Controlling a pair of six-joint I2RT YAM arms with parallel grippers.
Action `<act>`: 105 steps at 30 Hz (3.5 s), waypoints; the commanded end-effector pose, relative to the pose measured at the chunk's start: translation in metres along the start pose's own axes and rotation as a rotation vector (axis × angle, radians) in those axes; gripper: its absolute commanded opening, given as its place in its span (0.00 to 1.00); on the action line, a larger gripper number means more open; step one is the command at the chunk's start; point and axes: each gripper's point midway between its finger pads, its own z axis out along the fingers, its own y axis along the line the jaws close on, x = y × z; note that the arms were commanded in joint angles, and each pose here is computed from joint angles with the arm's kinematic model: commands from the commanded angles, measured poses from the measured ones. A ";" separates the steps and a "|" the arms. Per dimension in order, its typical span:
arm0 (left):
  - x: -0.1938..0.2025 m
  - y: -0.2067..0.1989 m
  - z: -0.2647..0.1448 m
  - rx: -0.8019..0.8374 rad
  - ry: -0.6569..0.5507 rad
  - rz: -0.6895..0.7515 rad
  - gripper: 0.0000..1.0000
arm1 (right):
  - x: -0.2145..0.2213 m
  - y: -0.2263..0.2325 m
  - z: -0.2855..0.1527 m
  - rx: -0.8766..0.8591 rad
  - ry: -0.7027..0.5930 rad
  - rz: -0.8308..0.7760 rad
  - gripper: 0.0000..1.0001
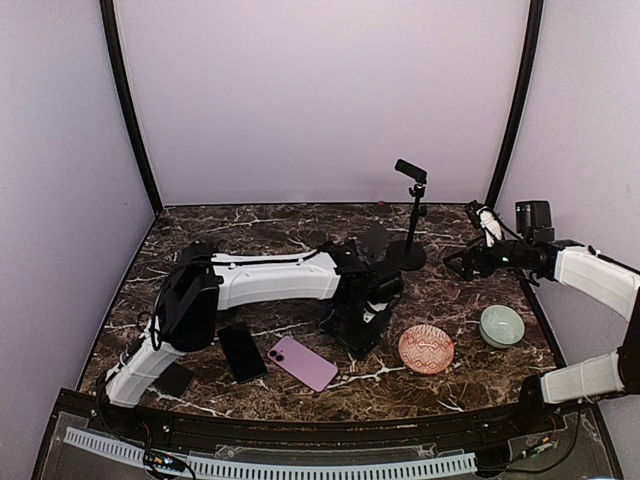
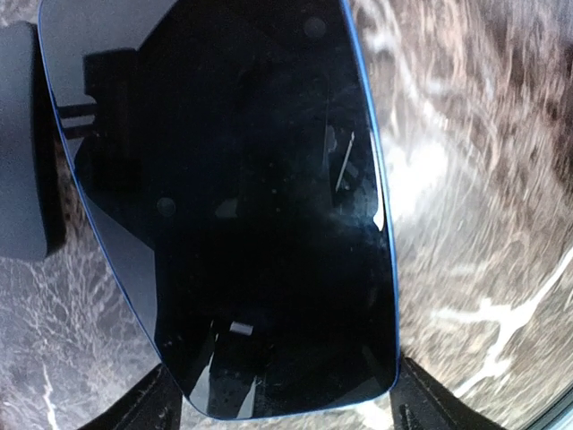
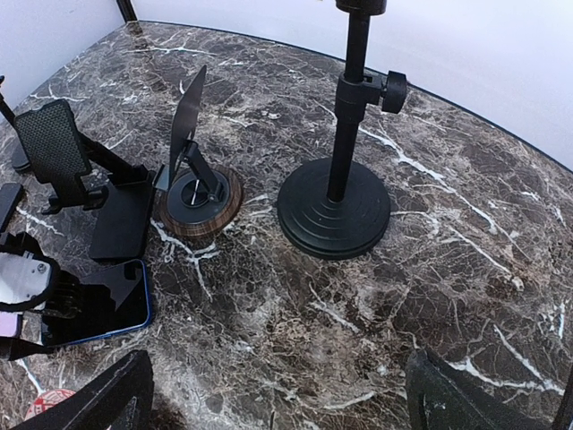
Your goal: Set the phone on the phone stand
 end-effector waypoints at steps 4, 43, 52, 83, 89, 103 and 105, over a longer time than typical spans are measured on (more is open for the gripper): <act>0.048 0.007 -0.023 0.004 0.147 0.034 0.70 | -0.012 -0.003 0.000 0.015 -0.021 -0.028 0.98; 0.035 0.010 0.003 0.043 0.148 0.027 0.75 | -0.013 -0.003 -0.002 0.025 -0.020 -0.035 0.98; 0.037 0.011 0.000 0.040 0.149 0.016 0.43 | -0.016 0.001 -0.009 0.026 -0.046 -0.048 0.98; -0.025 0.002 -0.150 -0.188 -0.570 -0.031 0.00 | -0.071 0.039 -0.046 -0.160 -0.096 0.066 0.86; -0.045 0.011 -0.186 -0.202 -0.783 -0.115 0.00 | -0.079 0.071 -0.044 -0.296 -0.040 0.150 0.73; -0.075 0.014 -0.217 -0.277 -0.954 -0.075 0.00 | -0.112 0.138 -0.008 -0.522 0.009 0.140 0.63; -0.077 0.012 -0.217 -0.267 -0.959 -0.073 0.00 | -0.110 0.141 -0.004 -0.531 0.017 0.149 0.59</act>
